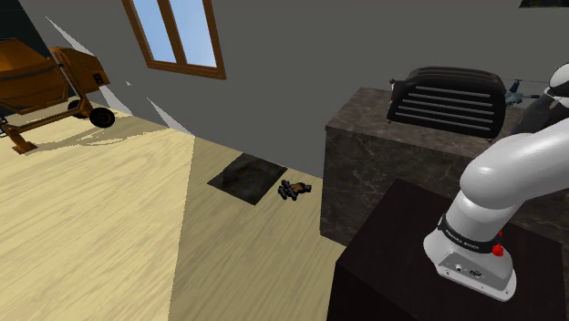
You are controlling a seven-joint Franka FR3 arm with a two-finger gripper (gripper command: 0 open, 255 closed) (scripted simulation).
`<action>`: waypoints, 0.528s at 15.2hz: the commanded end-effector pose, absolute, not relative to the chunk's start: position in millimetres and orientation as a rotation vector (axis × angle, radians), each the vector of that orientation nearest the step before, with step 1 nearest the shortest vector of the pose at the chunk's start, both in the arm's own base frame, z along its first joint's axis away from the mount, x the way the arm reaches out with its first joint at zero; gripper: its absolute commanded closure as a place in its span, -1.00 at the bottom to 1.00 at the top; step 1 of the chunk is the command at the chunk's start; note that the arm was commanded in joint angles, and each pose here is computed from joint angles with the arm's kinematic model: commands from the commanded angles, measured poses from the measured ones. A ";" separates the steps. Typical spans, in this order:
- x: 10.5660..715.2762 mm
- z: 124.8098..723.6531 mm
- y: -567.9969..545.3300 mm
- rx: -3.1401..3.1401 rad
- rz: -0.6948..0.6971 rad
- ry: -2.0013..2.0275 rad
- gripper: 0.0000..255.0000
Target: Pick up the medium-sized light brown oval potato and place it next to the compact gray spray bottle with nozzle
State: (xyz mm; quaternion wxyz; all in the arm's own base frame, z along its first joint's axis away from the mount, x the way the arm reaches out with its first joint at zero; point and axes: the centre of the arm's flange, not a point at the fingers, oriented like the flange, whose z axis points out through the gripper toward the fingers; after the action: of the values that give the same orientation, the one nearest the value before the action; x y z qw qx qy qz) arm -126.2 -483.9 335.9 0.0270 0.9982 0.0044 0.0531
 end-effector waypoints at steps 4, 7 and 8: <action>-126.2 335.9 -483.9 3.083 0.164 0.013 -1.00; -130.4 375.2 -481.7 3.083 0.164 0.013 -1.00; -131.5 385.5 -481.2 3.083 0.164 0.013 -1.00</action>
State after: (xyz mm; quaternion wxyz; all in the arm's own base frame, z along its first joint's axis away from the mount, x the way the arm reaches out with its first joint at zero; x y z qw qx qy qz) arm -132.6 -482.7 375.7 0.0278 0.9982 0.0042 0.0533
